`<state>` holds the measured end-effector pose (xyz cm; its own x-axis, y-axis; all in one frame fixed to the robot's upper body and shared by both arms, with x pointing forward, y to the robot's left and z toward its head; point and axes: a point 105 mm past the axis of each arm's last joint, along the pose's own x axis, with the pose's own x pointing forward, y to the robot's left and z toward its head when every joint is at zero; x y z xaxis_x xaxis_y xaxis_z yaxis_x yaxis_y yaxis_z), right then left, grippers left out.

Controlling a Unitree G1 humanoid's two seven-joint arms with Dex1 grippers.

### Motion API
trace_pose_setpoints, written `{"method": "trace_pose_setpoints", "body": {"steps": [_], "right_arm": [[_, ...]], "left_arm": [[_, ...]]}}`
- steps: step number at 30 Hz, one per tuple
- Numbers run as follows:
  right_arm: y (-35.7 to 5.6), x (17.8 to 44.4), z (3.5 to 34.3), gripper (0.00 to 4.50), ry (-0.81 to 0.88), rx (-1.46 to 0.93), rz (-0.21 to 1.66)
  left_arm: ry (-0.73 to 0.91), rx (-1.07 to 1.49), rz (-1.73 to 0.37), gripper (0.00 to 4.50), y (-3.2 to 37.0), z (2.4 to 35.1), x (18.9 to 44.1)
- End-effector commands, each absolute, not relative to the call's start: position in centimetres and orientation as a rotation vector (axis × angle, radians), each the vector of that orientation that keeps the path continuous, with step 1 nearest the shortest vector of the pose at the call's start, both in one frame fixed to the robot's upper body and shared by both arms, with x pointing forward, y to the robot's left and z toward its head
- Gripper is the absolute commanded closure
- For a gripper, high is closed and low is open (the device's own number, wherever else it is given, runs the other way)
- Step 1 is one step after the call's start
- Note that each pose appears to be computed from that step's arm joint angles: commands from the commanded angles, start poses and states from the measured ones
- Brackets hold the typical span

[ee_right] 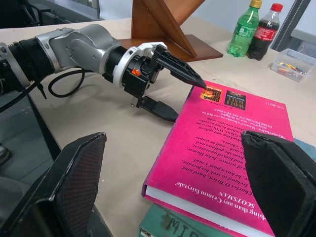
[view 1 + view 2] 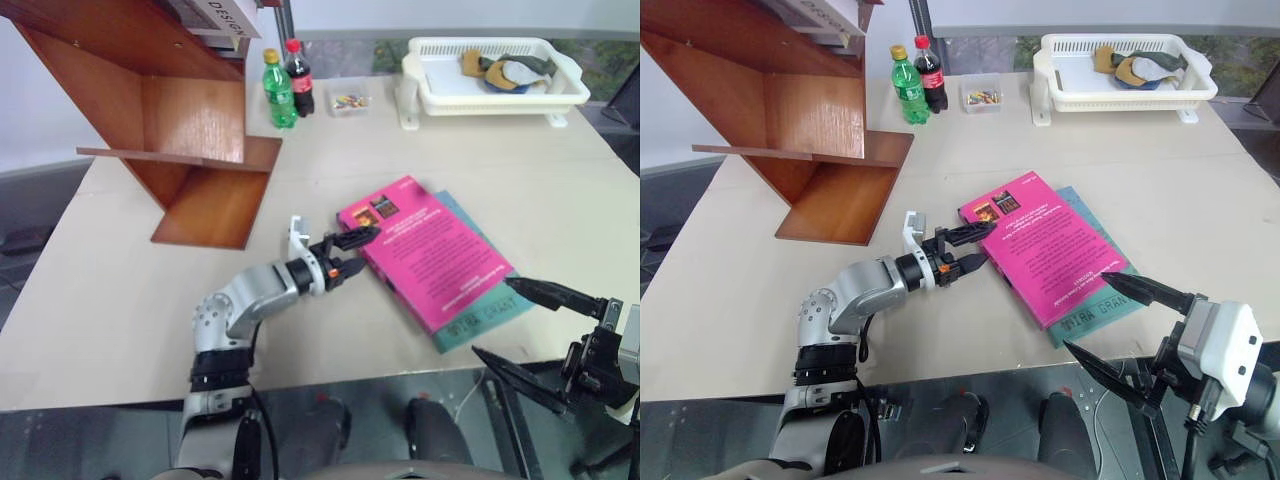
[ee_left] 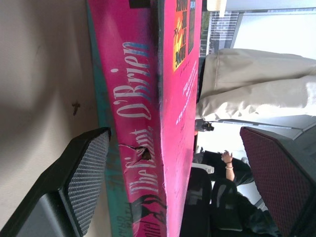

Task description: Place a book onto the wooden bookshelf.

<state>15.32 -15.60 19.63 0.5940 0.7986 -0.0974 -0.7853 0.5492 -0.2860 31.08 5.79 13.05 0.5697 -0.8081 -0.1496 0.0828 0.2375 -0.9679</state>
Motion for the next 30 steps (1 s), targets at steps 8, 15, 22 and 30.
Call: {"method": "trace_pose_setpoints", "body": {"steps": [8,15,22,30], "right_arm": [[-15.7,15.4,20.4,0.00,-0.076,-0.350,0.927],[-15.3,15.6,20.6,0.00,-0.077,-0.352,0.927],[-15.1,15.9,20.7,0.00,-0.077,-0.346,0.929],[-15.1,16.3,20.7,0.00,-0.083,-0.341,0.937]], "left_arm": [[0.764,-1.197,-0.734,3.07,4.7,13.6,31.3],[0.755,-1.213,-0.736,4.26,4.8,13.5,31.5],[0.687,-1.205,-0.777,4.26,6.4,14.8,31.7],[0.475,-0.896,-0.997,4.26,8.8,19.8,30.4]]}}
